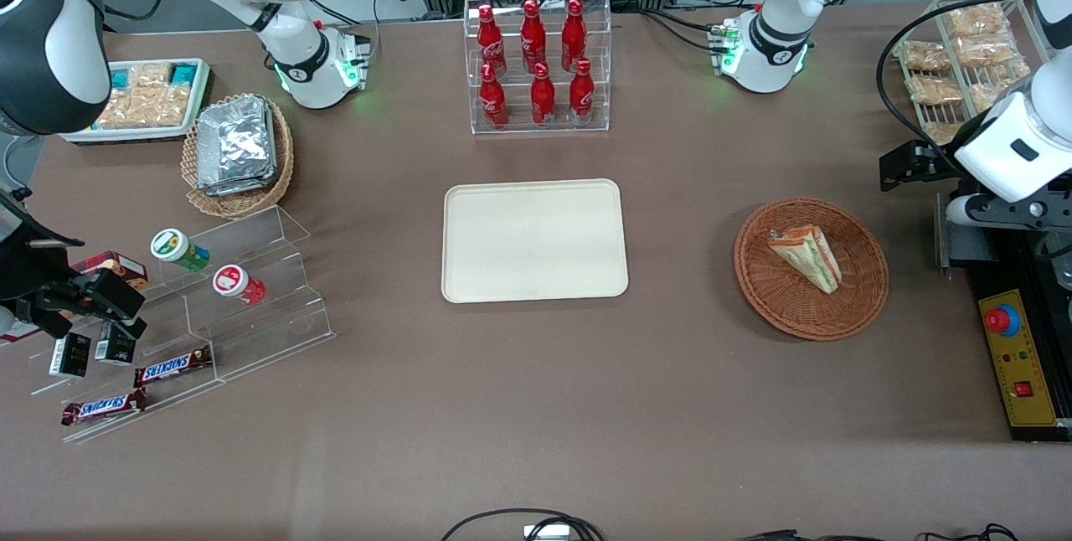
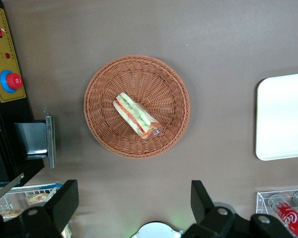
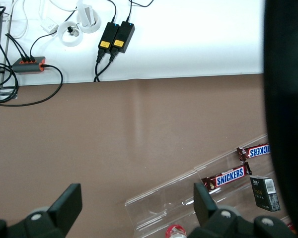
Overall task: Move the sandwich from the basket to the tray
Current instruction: 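Move the left gripper over the sandwich in the wicker basket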
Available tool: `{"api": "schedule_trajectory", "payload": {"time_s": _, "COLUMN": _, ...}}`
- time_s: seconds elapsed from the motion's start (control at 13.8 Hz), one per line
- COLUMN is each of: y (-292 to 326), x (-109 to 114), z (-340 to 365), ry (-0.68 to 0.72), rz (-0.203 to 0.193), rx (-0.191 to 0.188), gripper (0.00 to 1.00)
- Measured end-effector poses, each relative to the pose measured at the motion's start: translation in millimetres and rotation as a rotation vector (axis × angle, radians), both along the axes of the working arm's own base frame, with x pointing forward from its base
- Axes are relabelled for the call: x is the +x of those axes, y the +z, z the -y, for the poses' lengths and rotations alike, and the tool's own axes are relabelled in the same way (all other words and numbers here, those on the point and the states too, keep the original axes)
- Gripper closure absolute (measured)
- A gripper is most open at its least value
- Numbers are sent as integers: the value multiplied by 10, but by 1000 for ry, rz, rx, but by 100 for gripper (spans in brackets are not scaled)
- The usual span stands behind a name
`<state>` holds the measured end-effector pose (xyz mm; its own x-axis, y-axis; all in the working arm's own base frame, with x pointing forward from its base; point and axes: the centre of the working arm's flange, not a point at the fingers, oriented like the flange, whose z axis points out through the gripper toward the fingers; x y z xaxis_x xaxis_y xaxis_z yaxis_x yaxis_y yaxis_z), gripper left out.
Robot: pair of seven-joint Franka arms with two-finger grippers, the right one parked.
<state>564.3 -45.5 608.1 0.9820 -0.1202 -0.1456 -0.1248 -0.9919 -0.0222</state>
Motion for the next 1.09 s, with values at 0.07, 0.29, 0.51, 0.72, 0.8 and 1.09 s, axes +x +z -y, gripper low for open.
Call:
{"api": "schedule_trajectory", "payload": {"time_s": 0.07, "y": -2, "x": -2, "z": 0, "ry": -4, "rz": -2, "rx": 0, "gripper": 0}}
{"api": "schedule_trajectory", "payload": {"time_s": 0.29, "y": -5, "x": -7, "z": -6, "ry": -8, "rz": -6, "rx": -1, "gripper": 0}}
{"api": "schedule_trajectory", "payload": {"time_s": 0.51, "y": -111, "x": 34, "z": -55, "ry": -1, "rz": -13, "rx": 1, "gripper": 0}}
{"api": "schedule_trajectory", "payload": {"time_s": 0.72, "y": -643, "x": 116, "z": -170, "ry": 29, "rz": -18, "rx": 4, "gripper": 0}}
{"api": "schedule_trajectory", "payload": {"time_s": 0.8, "y": -895, "x": 125, "z": -208, "ry": 64, "rz": -14, "rx": 8, "gripper": 0}}
{"api": "schedule_trajectory", "payload": {"time_s": 1.09, "y": -1991, "x": -109, "z": -191, "ry": 200, "rz": 50, "rx": 22, "gripper": 0}}
